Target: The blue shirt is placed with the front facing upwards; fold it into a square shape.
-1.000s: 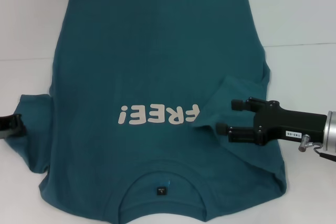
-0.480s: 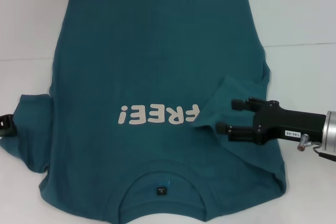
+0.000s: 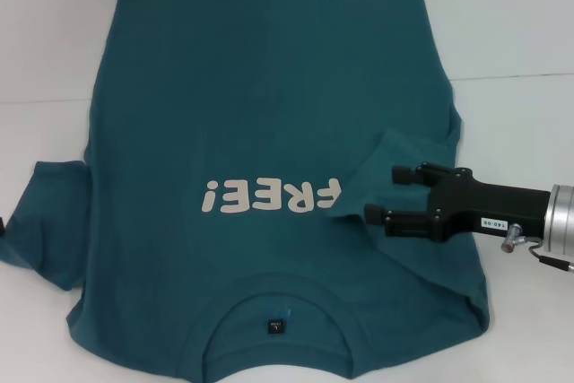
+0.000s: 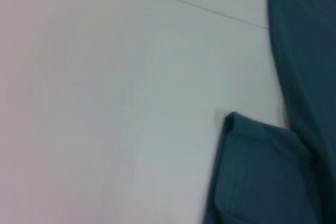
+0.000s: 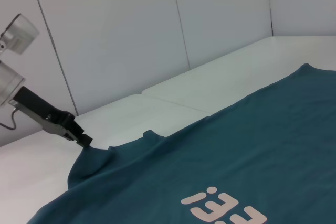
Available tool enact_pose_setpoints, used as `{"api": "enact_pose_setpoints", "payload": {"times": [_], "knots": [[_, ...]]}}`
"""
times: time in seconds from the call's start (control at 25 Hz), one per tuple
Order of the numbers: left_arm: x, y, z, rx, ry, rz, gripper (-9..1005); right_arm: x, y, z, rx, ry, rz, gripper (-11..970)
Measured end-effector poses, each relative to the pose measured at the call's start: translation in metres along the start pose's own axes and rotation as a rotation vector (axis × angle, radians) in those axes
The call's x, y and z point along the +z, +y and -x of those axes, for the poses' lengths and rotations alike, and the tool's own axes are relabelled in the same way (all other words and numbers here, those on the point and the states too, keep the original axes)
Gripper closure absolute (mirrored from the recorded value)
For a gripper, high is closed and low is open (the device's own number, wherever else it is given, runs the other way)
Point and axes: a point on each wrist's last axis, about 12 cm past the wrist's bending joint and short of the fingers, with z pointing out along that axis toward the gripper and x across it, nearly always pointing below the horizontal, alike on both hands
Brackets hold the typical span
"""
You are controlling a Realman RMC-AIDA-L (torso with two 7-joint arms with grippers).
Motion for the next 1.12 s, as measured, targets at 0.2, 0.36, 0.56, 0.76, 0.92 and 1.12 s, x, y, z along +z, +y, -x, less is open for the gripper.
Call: {"api": "enact_pose_setpoints", "payload": {"times": [0.2, 0.36, 0.56, 0.76, 0.92, 1.12], "knots": [[-0.004, 0.009, -0.004, -0.013, -0.008, 0.02, 962, 0.003, -0.001, 0.002, -0.004, 0.002, 0.001, 14], [-0.008, 0.015, -0.006, -0.02, -0.019, 0.034, 961, 0.008, 0.0, 0.004, -0.003, 0.001, 0.009, 14], [-0.01, 0.021, -0.01, -0.028, -0.024, 0.047, 960, 0.01, 0.0, 0.005, 0.0, 0.001, 0.008, 14], [-0.013, 0.025, -0.012, -0.036, -0.028, 0.056, 961, 0.01, -0.001, 0.004, 0.002, 0.003, 0.003, 15], [-0.015, 0.028, -0.014, -0.043, -0.037, 0.064, 962, 0.011, -0.001, 0.004, 0.003, 0.003, 0.002, 15], [-0.016, 0.033, -0.016, -0.063, -0.042, 0.069, 961, 0.011, -0.001, 0.005, 0.002, 0.003, 0.003, 15]]}}
